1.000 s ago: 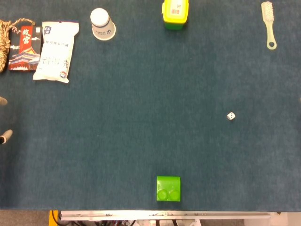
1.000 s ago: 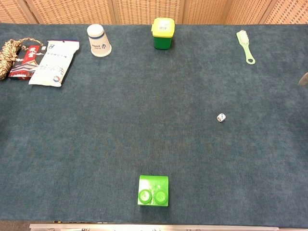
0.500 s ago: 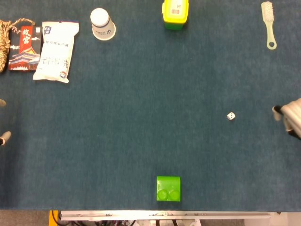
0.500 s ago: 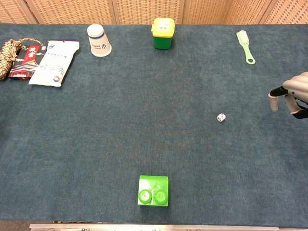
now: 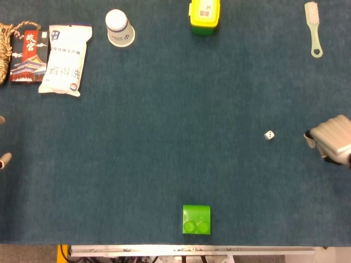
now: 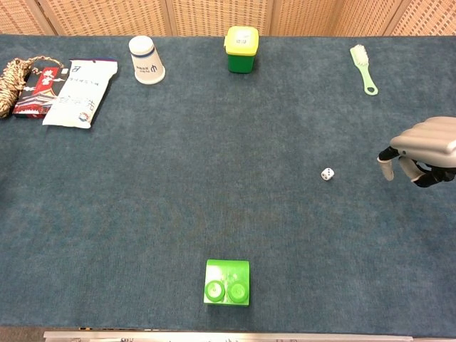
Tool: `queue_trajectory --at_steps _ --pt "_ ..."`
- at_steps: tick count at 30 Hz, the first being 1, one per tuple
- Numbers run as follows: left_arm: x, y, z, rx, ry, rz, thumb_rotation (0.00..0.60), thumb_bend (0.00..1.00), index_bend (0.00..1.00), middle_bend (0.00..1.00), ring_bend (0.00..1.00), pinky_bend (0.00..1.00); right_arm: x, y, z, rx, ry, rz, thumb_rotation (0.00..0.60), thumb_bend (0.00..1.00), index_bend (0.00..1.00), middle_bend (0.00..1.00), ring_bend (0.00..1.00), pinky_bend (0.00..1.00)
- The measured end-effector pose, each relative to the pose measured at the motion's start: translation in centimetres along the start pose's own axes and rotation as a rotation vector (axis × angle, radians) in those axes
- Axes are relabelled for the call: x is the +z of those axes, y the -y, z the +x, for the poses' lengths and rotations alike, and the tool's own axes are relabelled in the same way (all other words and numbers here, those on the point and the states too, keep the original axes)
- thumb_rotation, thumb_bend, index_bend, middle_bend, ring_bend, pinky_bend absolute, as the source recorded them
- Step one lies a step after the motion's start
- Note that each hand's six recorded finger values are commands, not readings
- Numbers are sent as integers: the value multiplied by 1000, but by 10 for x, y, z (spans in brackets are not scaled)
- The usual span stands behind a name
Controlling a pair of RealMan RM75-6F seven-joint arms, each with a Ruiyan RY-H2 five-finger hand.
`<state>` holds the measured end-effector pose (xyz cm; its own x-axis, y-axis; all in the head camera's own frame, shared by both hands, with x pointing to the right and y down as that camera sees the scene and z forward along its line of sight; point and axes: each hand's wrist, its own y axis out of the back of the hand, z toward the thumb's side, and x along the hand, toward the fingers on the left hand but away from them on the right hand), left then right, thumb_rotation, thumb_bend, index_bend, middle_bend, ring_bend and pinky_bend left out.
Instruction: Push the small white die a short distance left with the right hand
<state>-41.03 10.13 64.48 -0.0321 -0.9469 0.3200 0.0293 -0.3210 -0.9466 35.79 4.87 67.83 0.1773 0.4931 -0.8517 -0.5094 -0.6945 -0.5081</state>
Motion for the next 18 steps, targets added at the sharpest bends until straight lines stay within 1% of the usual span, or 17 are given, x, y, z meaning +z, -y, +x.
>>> queue_trajectory --at_steps 6,11,18 --pt "-3 -1 0 -3 -14 5 600 1 342 260 158 350 11 -5 -14 23 -1 15 600 1000 416 1000 1000 1000" --pt "-4 -2 -1 -3 -18 4 600 1 347 260 158 350 19 -7 -26 13 7 50 600 1000 415 1000 1000 1000" --pt "-5 -2 -1 -3 -24 2 600 1 348 260 158 350 22 -7 -38 16 15 63 600 1000 416 1000 1000 1000"
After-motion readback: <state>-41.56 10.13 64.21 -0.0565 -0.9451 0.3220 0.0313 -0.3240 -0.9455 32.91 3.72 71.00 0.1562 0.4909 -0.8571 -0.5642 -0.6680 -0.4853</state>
